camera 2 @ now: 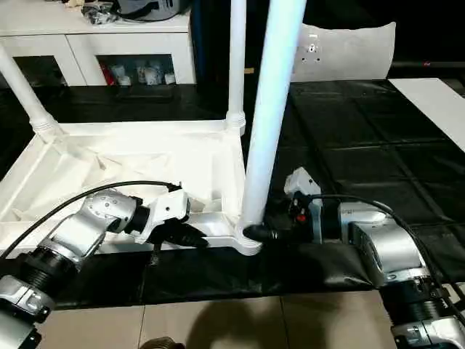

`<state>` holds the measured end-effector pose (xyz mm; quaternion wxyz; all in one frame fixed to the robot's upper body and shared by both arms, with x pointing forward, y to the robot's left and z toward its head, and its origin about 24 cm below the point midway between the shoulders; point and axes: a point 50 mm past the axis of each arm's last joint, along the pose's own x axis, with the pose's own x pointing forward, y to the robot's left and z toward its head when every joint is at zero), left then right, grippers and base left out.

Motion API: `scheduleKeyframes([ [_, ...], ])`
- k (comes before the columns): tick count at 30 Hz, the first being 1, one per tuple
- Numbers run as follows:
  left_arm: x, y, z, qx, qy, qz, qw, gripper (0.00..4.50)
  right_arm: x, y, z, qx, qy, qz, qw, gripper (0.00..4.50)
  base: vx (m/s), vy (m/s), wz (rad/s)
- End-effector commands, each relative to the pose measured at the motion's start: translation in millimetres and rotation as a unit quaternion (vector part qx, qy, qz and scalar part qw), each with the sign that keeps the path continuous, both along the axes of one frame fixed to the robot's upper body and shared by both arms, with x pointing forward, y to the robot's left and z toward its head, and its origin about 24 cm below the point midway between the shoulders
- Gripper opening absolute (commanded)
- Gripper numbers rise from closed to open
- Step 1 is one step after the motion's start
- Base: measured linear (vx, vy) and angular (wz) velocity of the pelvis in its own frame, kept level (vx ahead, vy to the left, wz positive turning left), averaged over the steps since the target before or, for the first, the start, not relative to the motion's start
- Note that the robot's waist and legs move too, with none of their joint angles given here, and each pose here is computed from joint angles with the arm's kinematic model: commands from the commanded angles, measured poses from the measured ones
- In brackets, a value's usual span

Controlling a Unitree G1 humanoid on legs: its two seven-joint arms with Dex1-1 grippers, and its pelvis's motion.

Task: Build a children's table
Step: Rotate leg to tighten

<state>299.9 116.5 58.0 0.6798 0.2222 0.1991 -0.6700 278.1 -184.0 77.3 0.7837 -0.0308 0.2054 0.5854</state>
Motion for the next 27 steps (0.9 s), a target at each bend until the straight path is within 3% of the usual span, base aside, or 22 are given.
scheduleKeyframes([
  [1, -1.0, -4, 8.6, -0.008, -0.014, -0.027, 0.999, 0.0, -1.5, 2.3, 0.2, 0.004, 0.007, 0.012, 1.0, 3.19, 0.0, 0.0, 0.0],
  [8, -1.9, -3, 7.4, -0.01, -0.011, -0.026, 1.0, 0.0, -3.8, 3.3, -1.7, 0.009, 0.013, 0.013, 1.0, 2.65, 0.0, 0.0, 0.0],
  [9, -1.8, -3, 7.0, -0.01, -0.011, -0.025, 1.0, 0.0, -4.3, 3.6, -2.1, 0.01, 0.014, 0.013, 1.0, 2.4, 0.0, 0.0, 0.0],
  [17, 0.2, -6, 8.1, -0.028, -0.009, -0.002, 1.0, 0.0, -8.3, 11.7, -0.5, 0.043, 0.014, 0.003, 0.999, 1.99, 0.0, 0.0, 0.0],
  [19, 1.7, -11, 9.6, -0.048, -0.008, 0.023, 0.999, 0.0, -7.4, 19.8, -1.7, 0.052, 0.011, -0.031, 0.998, 1.97, 0.0, 0.0, 0.0],
  [24, 6.3, -22, 10.0, -0.066, -0.006, 0.09, 0.994, 0.0, 6.9, 29.3, -9.8, 0.018, -0.02, -0.152, 0.988, 1.94, 0.0, 0.0, 0.0],
  [26, 10.2, -28, 11.3, -0.077, -0.008, 0.125, 0.989, 0.0, 14.2, 31.4, -12.0, 0.009, -0.025, -0.202, 0.979, 1.93, 0.0, 0.0, 0.0],
  [27, 15.9, -36, 13.6, -0.089, -0.012, 0.169, 0.981, 0.0, 26.8, 33.3, -14.8, -0.002, -0.028, -0.278, 0.96, 1.93, 0.0, 0.0, 0.0],
])
